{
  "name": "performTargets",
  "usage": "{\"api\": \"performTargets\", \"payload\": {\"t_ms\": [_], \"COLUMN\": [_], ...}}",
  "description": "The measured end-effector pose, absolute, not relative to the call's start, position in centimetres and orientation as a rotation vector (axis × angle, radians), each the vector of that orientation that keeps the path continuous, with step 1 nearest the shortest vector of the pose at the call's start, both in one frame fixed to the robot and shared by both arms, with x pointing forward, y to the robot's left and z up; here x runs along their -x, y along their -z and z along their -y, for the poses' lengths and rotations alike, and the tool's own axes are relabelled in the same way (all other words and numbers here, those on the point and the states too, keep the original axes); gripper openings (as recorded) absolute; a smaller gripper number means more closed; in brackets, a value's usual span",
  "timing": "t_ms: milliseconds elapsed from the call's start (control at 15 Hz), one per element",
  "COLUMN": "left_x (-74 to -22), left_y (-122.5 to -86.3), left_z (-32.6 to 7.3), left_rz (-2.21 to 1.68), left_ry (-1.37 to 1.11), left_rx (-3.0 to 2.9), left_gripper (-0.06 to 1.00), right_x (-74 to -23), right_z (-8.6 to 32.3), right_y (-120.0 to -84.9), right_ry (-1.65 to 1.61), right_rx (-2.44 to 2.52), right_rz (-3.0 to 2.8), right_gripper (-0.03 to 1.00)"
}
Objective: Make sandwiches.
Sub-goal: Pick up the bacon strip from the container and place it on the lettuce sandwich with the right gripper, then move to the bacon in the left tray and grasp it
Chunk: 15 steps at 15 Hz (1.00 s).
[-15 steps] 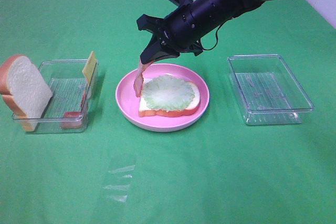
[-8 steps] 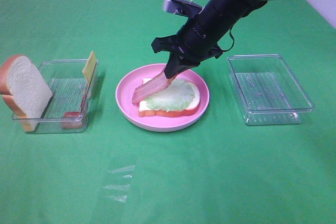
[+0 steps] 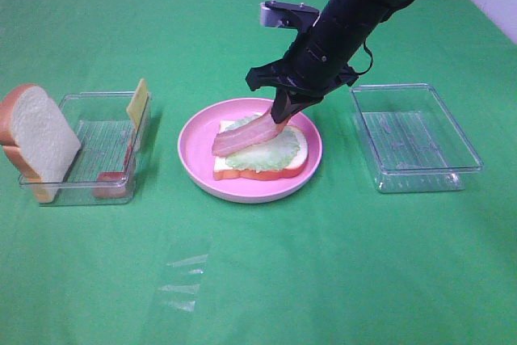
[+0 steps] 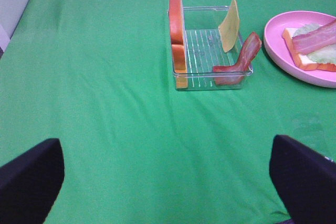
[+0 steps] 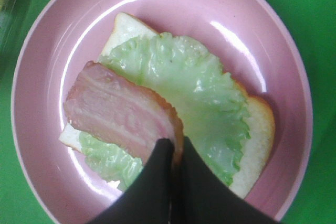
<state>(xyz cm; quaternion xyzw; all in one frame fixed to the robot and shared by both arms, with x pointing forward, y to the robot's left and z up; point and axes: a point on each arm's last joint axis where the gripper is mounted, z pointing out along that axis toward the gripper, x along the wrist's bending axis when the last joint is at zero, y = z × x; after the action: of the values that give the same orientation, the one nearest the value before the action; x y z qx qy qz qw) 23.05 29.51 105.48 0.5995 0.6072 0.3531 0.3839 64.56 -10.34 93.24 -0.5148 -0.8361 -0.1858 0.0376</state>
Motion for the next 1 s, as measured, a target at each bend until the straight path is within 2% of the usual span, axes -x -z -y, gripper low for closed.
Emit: {"api": "performTargets", "payload": {"t_ms": [333, 400, 467, 533, 600, 667, 733, 867, 1000], "left_x": [-23.1, -23.1, -23.1, -23.1, -23.1, -23.1, -23.1, -23.1, -23.1], "left_y": [-105.5, -105.5, -105.5, -105.5, -105.5, -105.5, -105.5, -105.5, -105.5], "left_z": [-29.5, -29.5, -29.5, -29.5, -29.5, -29.5, -29.5, -29.5, -29.5], "left_rz": [-1.548, -1.548, -1.548, -1.548, -1.548, -1.548, -1.548, -1.548, -1.548], "left_ry": [-0.9, -0.9, -0.9, -0.9, -0.9, -0.9, -0.9, -0.9, -0.9], "left_rx": [-1.528, -1.528, -1.528, -1.528, -1.528, -1.528, -1.528, -1.528, -1.528], "left_gripper": [0.98, 0.98, 0.98, 0.98, 0.98, 0.98, 0.98, 0.98, 0.98], "right_x": [-64.6, -64.6, -64.6, -64.6, -64.5, -64.5, -64.4, -64.2, -63.9], "right_z": [10.4, 10.4, 10.4, 10.4, 10.4, 10.5, 10.5, 10.6, 10.9], "right_y": [-93.2, -93.2, -93.3, -93.4, -93.7, -94.3, -95.0, -96.7, -98.5], "right_ry": [0.566, 0.565, 0.566, 0.571, 0.577, 0.592, 0.611, 0.657, 0.699], "right_rx": [1.578, 1.579, 1.579, 1.578, 1.577, 1.576, 1.575, 1.586, 1.602], "right_rz": [2.572, 2.572, 2.573, 2.576, 2.581, 2.592, 2.602, 2.61, 2.619], "right_gripper": [0.02, 0.09, 0.21, 0.37, 0.47, 0.68, 0.83, 0.93, 0.95]}}
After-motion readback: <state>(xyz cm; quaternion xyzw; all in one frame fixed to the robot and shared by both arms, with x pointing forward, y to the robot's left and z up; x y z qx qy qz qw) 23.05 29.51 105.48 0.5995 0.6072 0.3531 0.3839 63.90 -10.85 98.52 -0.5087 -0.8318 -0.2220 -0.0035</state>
